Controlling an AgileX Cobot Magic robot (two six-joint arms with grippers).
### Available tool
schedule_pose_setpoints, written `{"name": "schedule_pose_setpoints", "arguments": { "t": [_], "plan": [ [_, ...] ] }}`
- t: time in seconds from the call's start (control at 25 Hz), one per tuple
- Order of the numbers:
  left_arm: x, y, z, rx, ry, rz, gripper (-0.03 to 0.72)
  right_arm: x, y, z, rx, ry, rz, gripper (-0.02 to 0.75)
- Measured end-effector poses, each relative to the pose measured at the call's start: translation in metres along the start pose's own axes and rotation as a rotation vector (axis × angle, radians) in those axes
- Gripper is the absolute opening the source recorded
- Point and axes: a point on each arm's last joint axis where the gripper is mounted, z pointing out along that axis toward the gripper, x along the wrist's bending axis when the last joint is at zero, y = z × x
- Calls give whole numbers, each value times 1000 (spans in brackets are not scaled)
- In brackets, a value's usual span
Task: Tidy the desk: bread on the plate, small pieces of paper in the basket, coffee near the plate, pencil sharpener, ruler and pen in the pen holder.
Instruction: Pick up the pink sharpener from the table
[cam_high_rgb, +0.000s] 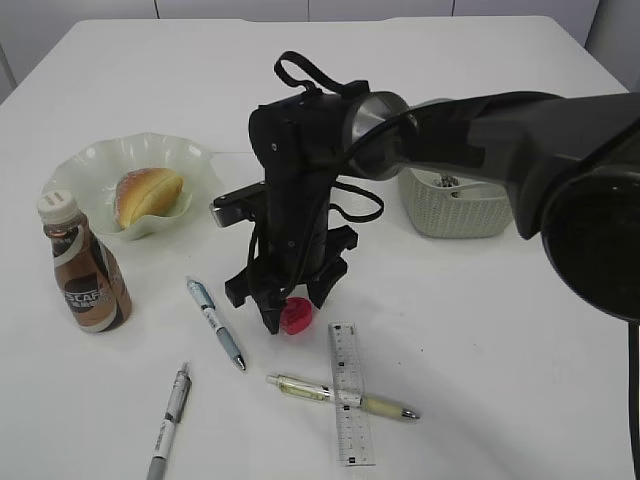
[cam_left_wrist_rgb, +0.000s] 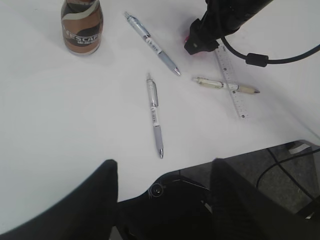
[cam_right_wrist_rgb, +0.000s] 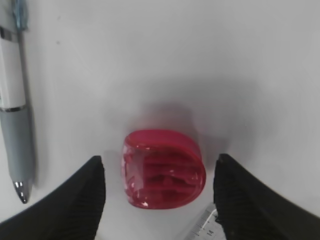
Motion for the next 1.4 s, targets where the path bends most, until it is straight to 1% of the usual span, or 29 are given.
{"name": "schedule_pose_setpoints", "arguments": {
  "t": [0.56,0.68,0.8,0.88,1.04,1.24,1.4],
  "plan": [
    [0,0,0,0,0,0,433,-1,-1,11,22,-1,-15,496],
    [0,0,0,0,0,0,433,-1,-1,11,24,-1,-20,458],
    [0,0,0,0,0,0,433,-1,-1,11,18,-1,-20,379],
    [0,0,0,0,0,0,433,-1,0,11,16,-4,-23,355],
    [0,0,0,0,0,0,433,-1,0,11,16,-6,-26,331],
    [0,0,0,0,0,0,433,-1,-5,11,63,-10,-28,328],
    [0,0,0,0,0,0,433,-2,-5,10,68,-13,-29,328]
  ]
}}
